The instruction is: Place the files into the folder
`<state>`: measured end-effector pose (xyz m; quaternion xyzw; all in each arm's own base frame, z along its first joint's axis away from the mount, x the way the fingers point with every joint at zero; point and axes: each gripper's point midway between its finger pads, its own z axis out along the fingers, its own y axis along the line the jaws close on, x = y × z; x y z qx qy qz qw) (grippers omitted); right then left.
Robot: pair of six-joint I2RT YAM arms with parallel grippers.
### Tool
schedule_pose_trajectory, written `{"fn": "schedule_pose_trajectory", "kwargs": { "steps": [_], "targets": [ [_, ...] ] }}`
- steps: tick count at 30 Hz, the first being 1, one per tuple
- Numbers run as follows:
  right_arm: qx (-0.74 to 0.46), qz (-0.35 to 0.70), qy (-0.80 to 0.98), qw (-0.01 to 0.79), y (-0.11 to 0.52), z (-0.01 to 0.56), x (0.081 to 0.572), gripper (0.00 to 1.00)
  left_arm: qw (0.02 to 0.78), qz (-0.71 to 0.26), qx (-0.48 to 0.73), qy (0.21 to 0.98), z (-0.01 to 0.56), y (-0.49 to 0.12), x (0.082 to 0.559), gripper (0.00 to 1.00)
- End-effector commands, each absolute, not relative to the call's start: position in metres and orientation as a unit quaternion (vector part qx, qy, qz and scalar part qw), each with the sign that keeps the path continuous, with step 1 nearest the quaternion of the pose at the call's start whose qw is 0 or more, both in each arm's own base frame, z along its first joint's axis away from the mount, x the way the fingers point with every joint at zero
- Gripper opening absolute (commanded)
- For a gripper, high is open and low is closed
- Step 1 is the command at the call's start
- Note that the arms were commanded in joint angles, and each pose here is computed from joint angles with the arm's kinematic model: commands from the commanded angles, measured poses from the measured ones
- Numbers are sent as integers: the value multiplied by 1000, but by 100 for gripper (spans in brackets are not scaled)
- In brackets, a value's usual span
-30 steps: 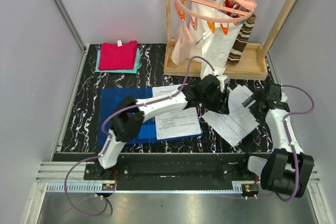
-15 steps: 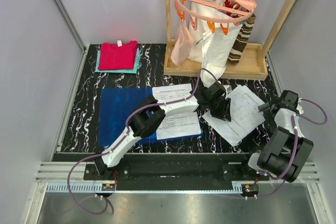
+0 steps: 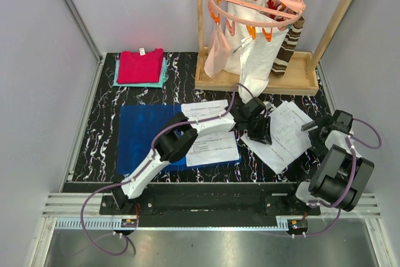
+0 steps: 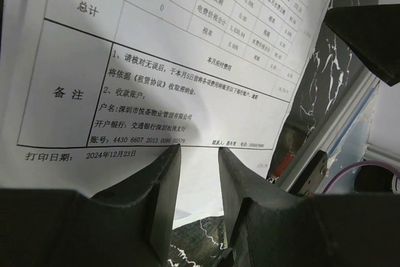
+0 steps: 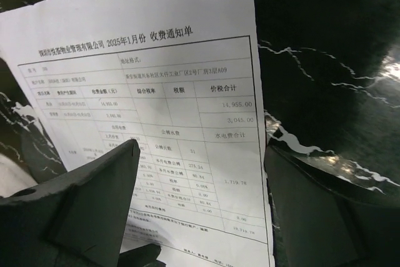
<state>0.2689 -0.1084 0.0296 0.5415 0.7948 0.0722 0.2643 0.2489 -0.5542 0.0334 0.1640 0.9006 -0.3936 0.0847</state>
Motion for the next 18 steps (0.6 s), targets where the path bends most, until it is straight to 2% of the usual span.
{"fn": "schedule_pose_trajectory", "kwargs": {
  "steps": [1, 11, 18],
  "targets": [
    [522, 137, 803, 251, -83, 23, 271, 92, 65, -410, 166, 895, 31, -559, 250, 37],
    [466, 199, 809, 299, -61, 55, 275, 94, 52, -411, 178, 892, 22, -557, 248, 37],
    [460, 191, 808, 315, -58, 78, 266, 94, 53, -409, 178, 893, 22, -553, 252, 37]
  ]
}}
